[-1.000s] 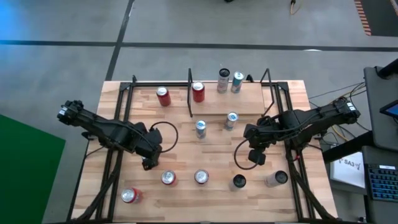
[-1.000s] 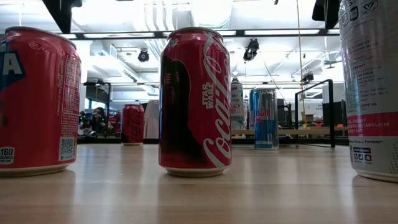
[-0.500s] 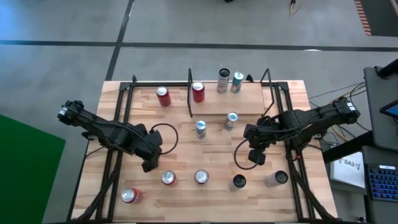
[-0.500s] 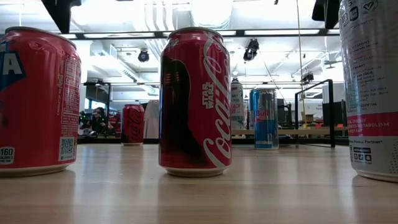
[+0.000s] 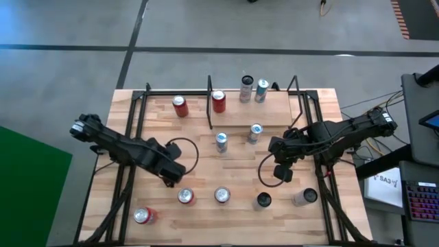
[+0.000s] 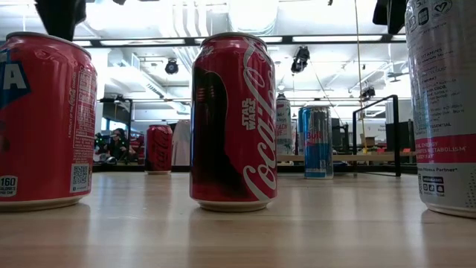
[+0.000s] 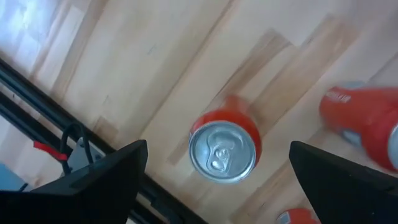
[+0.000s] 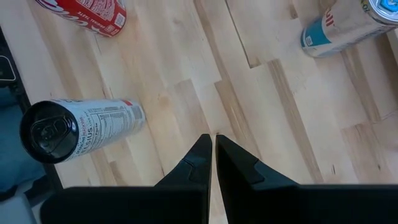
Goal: Place canned beverage on shelf
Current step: Put the red soda can on the shelf
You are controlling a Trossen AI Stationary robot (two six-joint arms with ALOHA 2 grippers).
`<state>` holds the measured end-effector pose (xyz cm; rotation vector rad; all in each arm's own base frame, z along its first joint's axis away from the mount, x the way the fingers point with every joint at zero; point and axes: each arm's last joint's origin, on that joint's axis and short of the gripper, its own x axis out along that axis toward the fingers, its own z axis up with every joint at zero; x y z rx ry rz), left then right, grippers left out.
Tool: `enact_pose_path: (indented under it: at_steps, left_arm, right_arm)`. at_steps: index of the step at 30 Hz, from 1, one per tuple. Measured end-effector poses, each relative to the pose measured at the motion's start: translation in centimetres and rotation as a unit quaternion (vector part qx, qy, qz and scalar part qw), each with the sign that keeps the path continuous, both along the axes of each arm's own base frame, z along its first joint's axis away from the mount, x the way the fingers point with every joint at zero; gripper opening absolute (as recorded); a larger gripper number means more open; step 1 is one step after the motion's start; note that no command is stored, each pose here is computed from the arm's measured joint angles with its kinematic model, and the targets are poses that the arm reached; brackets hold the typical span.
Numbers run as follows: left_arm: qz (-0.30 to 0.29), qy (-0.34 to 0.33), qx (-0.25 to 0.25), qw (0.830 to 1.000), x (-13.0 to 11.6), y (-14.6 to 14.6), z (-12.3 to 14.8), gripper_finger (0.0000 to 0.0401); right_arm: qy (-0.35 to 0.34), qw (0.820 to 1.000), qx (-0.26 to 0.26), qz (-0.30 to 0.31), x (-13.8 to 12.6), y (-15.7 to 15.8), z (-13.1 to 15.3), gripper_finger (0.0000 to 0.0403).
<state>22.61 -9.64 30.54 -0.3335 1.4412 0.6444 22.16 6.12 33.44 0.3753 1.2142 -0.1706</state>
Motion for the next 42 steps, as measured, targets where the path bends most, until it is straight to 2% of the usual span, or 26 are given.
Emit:
enact_pose_path:
  at_steps: [5,12,18,29,42]
  left_arm:
    - [-0.003,0.033,-0.012,0.999,-0.4,0.0,-1.9,0.0378]
    - [-0.006,0.007,-0.045,0.999,-1.0,0.2,-3.7,0.0378]
    - [0.009,0.011,-0.049,0.999,-1.9,0.5,-5.1,0.0378]
    - [0.003,-0.003,-0.058,0.998,-1.8,0.5,-6.7,0.0375]
    - [0.002,-0.005,-0.058,0.998,-1.8,0.5,-6.8,0.0285]
  right_arm:
    - [0.000,1.000,0.000,0.000,0.0,0.0,0.0,0.0012]
    - [0.000,1.000,0.000,0.000,0.0,0.0,0.0,0.0012]
    - [-0.005,1.000,0.001,0.000,0.1,0.0,0.0,0.0012]
    - [-0.008,1.000,0.002,0.000,0.1,0.0,0.1,0.0012]
    - [-0.011,1.000,0.003,0.000,0.2,0.1,0.1,0.0012]
